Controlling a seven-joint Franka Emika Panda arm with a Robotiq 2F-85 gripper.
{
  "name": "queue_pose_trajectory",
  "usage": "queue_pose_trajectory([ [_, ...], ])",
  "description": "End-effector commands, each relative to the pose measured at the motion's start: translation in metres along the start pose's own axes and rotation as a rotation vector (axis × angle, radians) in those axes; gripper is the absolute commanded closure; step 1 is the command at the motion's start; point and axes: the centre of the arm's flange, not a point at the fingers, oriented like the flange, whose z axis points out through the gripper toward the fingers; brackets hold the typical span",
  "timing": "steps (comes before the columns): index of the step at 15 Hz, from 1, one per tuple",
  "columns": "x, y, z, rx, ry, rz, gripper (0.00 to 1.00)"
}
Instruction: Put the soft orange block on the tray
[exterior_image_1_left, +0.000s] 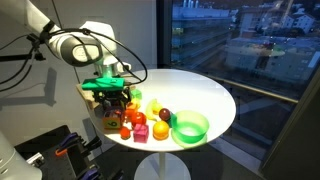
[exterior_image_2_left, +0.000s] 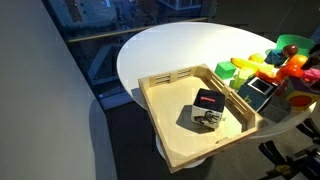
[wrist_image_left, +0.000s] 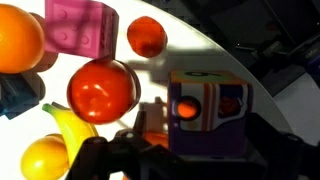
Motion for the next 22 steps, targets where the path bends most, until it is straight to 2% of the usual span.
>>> queue_pose_trajectory([
  [1,-0.032,-0.032,0.001,0.006,-0.002,0.014,0.0],
  [16,-0.025,-0.044,0.016,-0.006,-0.029,-0.01,0.0],
  [22,-0.023,-0.042,0.033,-0.013,-0.053,0.004,0.0],
])
